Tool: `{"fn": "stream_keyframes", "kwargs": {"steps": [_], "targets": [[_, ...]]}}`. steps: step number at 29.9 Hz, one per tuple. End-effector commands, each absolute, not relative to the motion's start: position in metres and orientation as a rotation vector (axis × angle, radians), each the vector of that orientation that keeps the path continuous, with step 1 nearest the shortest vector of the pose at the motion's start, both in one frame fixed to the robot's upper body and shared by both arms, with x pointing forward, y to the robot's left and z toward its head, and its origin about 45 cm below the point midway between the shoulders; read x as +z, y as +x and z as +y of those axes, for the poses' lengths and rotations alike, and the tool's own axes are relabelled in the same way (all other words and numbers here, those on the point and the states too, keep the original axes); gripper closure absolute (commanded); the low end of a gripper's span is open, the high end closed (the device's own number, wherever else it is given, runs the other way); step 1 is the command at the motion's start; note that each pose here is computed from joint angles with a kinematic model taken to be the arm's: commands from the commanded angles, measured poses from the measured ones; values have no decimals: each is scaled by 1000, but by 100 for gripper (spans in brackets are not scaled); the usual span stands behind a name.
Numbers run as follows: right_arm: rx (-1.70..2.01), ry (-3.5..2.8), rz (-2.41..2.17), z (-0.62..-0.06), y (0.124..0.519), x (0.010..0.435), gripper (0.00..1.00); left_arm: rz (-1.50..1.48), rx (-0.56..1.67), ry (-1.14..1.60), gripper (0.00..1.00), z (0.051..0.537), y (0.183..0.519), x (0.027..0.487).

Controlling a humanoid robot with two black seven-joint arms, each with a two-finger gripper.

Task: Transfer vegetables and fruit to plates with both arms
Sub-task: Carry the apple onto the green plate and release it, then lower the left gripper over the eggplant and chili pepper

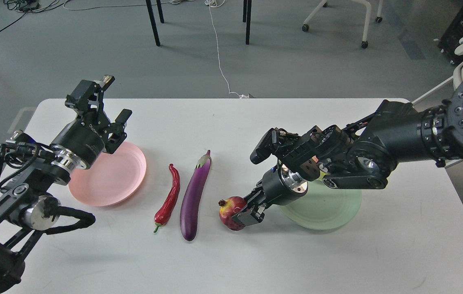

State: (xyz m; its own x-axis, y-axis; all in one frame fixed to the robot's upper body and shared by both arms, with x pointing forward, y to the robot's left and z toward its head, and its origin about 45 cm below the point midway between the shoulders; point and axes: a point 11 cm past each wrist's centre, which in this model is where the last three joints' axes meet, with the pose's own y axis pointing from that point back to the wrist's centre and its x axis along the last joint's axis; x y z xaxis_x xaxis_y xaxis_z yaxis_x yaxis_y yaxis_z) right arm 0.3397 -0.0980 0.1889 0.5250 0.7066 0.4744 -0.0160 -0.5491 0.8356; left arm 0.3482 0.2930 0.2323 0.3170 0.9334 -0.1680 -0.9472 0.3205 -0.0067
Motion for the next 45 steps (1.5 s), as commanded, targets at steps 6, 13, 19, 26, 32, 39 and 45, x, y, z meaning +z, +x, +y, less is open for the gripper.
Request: {"fn": "stream_keyframes", "kwargs": {"steps": [6,13,19,26,32,39,45], "targets": [[1109,1867,376,-175,370,249,58,142,1239,-111,2,292,348,232],[1053,1771,356,-257,361,245,52,151,1229,-119,2,287,348,231],[1033,1829,295,-258,358,244,1,144,1224,-115,2,287,349,233],[962,2091,-121,-251,374,280,1,126,1213,-93,2,291,348,235],[607,2398,-791,-290,383,292,1,57,1132,-40,2,288,343,241],[-182,2503,-1501,-340,365,228,1,-286,858,220,2,251,328,239],[-504,2430,-1815,-372,352,200,1,-668,481,516,2,195,319,225]]}}
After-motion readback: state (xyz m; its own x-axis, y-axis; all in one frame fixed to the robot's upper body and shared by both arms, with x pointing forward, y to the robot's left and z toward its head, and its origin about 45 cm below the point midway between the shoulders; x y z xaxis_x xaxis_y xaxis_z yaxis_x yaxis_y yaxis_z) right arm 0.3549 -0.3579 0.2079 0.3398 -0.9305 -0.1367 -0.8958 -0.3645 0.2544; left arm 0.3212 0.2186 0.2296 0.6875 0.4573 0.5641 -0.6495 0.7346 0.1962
